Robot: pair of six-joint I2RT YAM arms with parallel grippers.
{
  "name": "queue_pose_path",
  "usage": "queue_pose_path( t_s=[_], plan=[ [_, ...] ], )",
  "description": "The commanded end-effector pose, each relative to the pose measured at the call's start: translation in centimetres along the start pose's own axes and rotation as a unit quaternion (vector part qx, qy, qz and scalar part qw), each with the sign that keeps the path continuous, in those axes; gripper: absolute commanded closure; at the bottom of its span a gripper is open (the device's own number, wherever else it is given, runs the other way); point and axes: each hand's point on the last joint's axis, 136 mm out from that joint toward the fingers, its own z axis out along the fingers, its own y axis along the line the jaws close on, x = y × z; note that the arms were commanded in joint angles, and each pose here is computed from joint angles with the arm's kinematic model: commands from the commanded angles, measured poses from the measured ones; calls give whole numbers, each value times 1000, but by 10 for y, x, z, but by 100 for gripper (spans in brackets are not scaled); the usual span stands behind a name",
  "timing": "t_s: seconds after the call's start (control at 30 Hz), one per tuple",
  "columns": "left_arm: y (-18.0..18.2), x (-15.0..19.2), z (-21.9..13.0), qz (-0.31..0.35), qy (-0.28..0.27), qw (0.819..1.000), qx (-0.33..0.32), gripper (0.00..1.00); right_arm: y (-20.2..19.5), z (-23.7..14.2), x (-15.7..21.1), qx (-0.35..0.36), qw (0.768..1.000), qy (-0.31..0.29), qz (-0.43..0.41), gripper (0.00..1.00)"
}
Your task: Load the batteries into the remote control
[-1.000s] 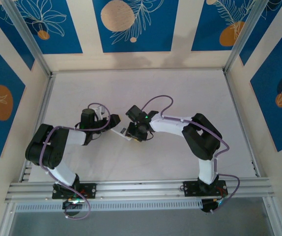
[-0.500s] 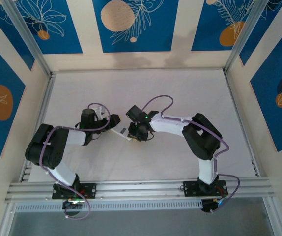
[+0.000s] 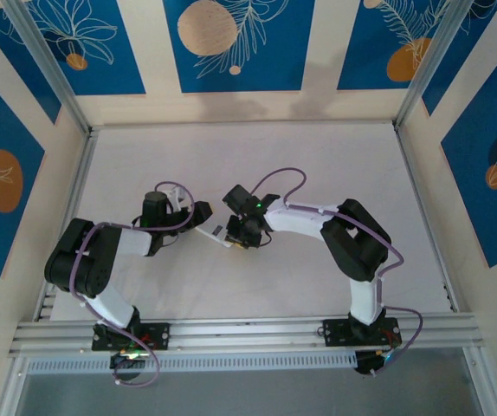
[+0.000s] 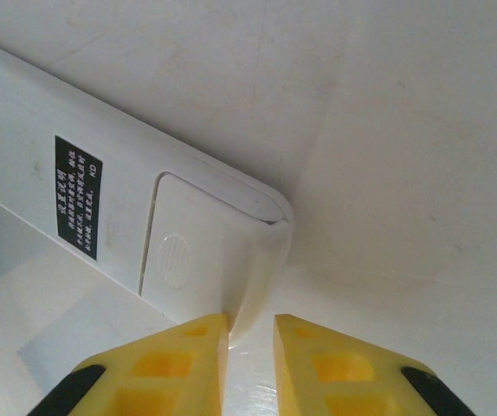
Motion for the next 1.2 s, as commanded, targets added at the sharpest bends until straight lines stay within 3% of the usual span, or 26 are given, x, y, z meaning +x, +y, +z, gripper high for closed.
queue_pose_path(
  t_s=[0.0,1.17],
  plan=[
    [8,16,0,-17,27,999,-3,21,1,5,-2,3,1000,8,0,78],
    [8,29,0,-34,34,999,15,23,56,8,-22,-93,995,1,-33,79]
  ],
)
